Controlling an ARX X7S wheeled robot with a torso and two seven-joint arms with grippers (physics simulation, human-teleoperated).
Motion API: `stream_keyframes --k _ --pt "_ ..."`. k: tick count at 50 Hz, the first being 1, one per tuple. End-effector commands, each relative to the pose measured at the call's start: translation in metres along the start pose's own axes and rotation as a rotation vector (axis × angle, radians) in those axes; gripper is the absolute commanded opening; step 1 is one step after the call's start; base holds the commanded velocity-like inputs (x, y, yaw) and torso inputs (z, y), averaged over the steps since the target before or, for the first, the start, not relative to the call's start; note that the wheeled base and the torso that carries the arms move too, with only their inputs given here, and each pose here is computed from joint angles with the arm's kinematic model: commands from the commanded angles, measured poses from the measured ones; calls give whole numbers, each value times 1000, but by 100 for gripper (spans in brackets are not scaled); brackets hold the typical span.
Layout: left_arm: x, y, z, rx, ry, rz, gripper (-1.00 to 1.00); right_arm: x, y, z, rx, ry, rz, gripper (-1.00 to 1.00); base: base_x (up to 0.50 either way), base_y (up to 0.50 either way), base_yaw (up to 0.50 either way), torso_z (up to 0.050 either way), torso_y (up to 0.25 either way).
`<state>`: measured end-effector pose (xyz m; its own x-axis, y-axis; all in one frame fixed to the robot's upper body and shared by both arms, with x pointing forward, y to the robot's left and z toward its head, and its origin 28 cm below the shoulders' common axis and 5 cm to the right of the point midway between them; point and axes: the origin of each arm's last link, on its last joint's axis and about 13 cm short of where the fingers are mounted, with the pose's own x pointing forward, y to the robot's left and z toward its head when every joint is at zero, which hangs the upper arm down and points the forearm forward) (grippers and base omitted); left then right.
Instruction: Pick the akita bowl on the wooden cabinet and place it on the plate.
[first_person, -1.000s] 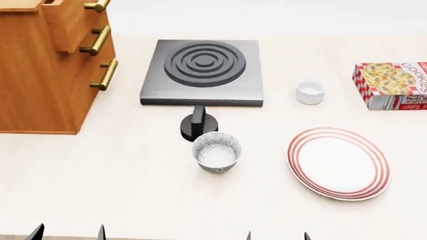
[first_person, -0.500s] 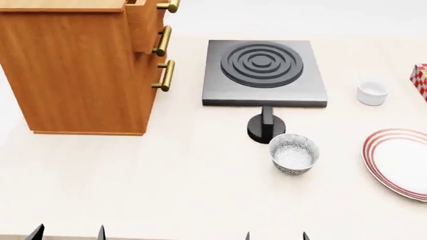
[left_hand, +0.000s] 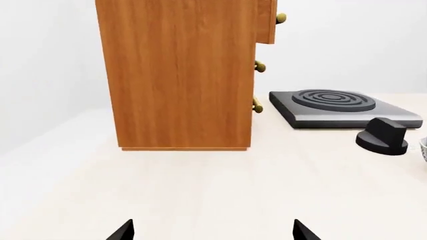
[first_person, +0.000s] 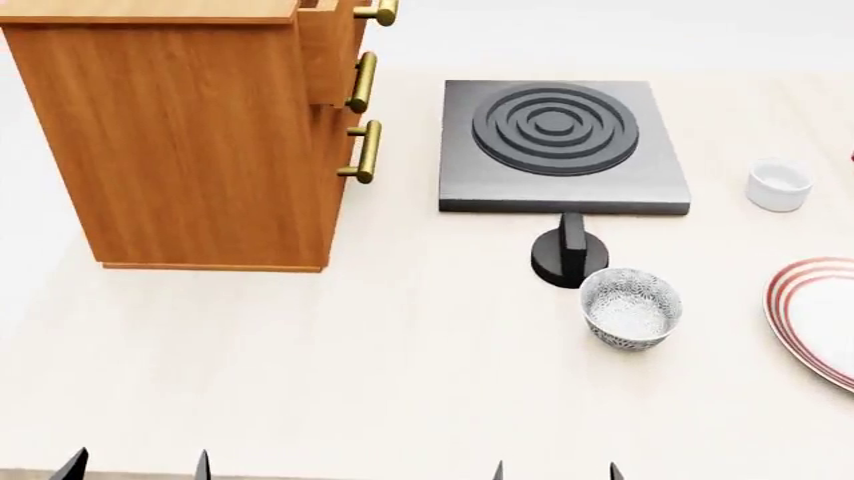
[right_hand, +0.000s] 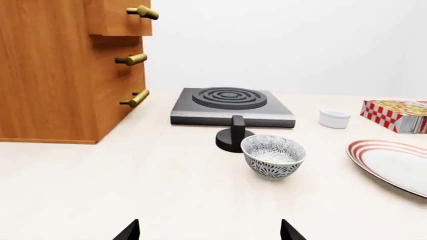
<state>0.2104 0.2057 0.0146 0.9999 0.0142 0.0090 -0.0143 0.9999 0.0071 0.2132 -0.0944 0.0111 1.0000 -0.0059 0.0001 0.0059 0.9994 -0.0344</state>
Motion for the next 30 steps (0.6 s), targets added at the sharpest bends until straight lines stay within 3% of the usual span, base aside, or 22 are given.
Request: stream_keyframes --k 1,5,16,21,22,23,26,29,30 --pt "0 0 0 -1 0 -1 100 0 -1 0 -12 -4 -14 100 0 465 0 0 0" --pt "0 0 0 -1 0 -1 100 0 -1 0 -1 -1 -18 100 0 422 0 0 0" --pt "-1 -1 1 6 -10 4 100 0 0 0 5 1 -19 100 0 6 0 0 0" --pt "0 -2 0 68 14 31 100 0 0 2 20 40 -44 100 0 0 0 0 0" --pt "1 -2 0 80 28 94 100 1 -1 6 17 38 -68 100 0 0 0 0 0" --pt "2 -3 0 80 36 93 100 1 -1 11 30 25 -85 100 0 0 0 0 0" --pt "4 -3 6 32 41 123 100 1 -2 26 27 -6 -112 100 0 0 0 0 0" --pt "4 -2 16 -83 13 84 100 1 -2 36 27 -27 -129 100 0 0 0 0 0" --pt "5 -1 20 -99 -36 86 100 1 -2 38 17 -28 -146 100 0 0 0 0 0"
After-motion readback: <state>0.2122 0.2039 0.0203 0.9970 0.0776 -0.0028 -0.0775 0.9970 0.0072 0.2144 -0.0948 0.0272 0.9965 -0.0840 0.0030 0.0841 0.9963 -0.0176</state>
